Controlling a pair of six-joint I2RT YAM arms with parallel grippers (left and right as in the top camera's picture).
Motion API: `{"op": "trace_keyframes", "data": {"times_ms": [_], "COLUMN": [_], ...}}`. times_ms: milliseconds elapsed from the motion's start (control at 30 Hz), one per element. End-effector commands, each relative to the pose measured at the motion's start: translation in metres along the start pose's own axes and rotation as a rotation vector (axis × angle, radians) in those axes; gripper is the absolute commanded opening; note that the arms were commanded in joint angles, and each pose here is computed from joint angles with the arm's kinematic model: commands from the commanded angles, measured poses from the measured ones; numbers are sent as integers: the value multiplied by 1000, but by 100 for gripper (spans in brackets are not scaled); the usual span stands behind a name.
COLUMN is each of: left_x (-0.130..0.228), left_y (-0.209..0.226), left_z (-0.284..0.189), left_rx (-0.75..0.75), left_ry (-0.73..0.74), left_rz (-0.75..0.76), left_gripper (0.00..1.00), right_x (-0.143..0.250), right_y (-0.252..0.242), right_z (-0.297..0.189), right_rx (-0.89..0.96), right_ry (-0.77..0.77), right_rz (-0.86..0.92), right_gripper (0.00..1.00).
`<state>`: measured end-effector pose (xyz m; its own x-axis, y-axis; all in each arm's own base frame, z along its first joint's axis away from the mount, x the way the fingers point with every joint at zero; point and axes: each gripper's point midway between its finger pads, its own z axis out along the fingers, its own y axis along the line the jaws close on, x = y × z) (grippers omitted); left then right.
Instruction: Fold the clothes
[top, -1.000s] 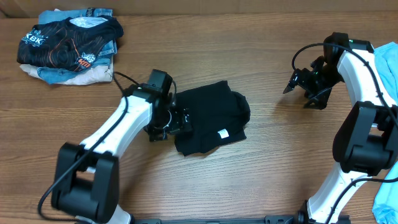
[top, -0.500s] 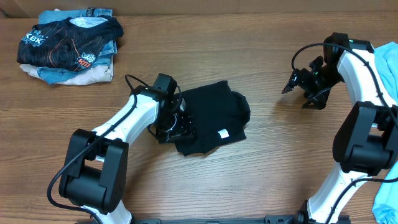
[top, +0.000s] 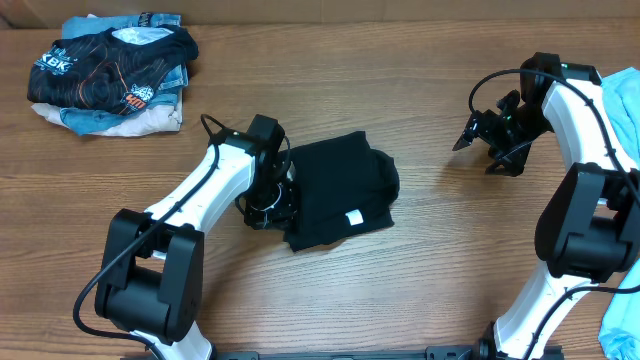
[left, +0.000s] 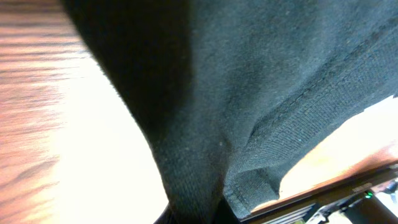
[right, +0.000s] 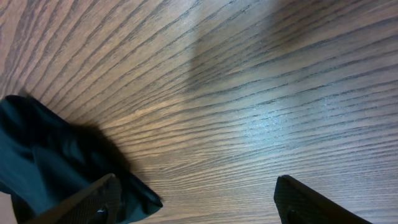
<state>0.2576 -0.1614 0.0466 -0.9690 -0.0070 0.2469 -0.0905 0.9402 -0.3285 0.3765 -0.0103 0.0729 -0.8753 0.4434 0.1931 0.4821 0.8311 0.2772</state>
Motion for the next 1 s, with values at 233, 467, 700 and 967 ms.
{"op": "trace_keyframes", "data": {"times_ms": [233,467,700,967], "left_x": [3,6,23,41], "left_y": [2,-10,-6,34], "left_z": [-29,-50,-59,-36], "left_rx": [-85,-69,-96,-244], "left_ry": [6,17,85,151], "left_rz": [-16,34,67,-1], "left_gripper": [4,4,4,6], "right_x": [-3,-2,-3,5], "right_y": [7,15,15,18], "right_z": [-9,-10,-10,-10], "right_rx": [-16,-62,-61,-81], "right_ry": [-30,-23,-25,8], "right_rz": [-23,-27,-28,-41], "right_gripper": [82,80,79,79]}}
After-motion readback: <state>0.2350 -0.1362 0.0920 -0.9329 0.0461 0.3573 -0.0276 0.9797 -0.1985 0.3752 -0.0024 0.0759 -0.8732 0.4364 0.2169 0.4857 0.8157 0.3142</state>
